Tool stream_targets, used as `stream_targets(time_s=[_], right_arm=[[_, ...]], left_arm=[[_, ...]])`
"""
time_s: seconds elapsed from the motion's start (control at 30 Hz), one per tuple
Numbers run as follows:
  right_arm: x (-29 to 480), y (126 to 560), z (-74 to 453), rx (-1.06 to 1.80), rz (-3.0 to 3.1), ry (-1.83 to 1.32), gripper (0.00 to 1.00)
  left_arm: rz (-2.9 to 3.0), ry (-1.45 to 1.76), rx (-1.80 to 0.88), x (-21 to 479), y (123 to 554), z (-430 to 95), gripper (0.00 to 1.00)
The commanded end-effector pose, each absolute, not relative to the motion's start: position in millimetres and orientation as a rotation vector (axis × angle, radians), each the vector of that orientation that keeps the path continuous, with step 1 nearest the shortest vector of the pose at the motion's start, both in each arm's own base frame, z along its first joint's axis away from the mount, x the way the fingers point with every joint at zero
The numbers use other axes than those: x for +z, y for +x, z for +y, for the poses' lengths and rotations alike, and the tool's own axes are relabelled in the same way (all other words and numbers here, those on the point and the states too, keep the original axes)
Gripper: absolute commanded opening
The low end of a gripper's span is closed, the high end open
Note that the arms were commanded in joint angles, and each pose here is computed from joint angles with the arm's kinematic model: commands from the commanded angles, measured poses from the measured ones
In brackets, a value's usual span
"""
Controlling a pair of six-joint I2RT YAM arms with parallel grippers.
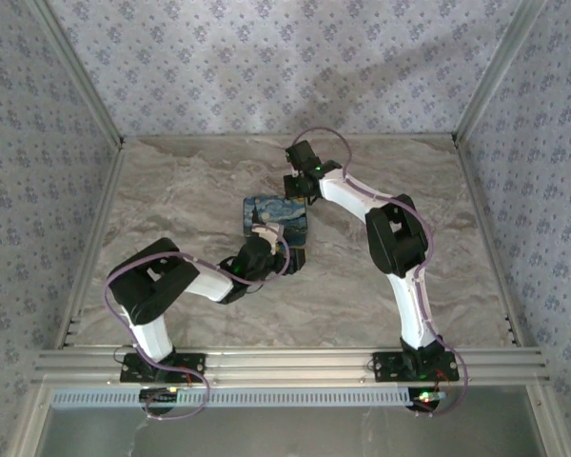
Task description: Unlock a padlock with a key
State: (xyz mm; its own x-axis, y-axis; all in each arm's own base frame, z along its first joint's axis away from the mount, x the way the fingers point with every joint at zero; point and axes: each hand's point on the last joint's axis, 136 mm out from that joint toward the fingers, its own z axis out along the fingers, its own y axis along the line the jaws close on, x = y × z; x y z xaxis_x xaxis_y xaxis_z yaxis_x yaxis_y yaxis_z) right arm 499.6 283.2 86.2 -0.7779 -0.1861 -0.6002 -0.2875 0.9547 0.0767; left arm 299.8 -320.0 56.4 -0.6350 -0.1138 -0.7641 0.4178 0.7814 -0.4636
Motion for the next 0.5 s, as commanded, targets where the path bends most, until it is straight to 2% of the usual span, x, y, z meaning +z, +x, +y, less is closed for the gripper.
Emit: stream_targets(time_s=[0.0,0.17,0.3,0.47], right_arm=[[80,500,282,0.22,2.491,-0.328,0.0],[80,500,281,0.223,2.487,-0.321,0.0],[80,499,281,0.223,2.485,-0.32,0.0],[82,500,281,0.224,2.48,-0.319,0.0]], left_arm=[[2.103,0.203,-0.82,61,305,-321,0.88],[2.092,0.157,-0.864,60,308,-315,0.85],[2.063,0.128,-0.973,60,310,-313,0.73],[2.163,0.108,-0.866,38,307,-303,0.78]])
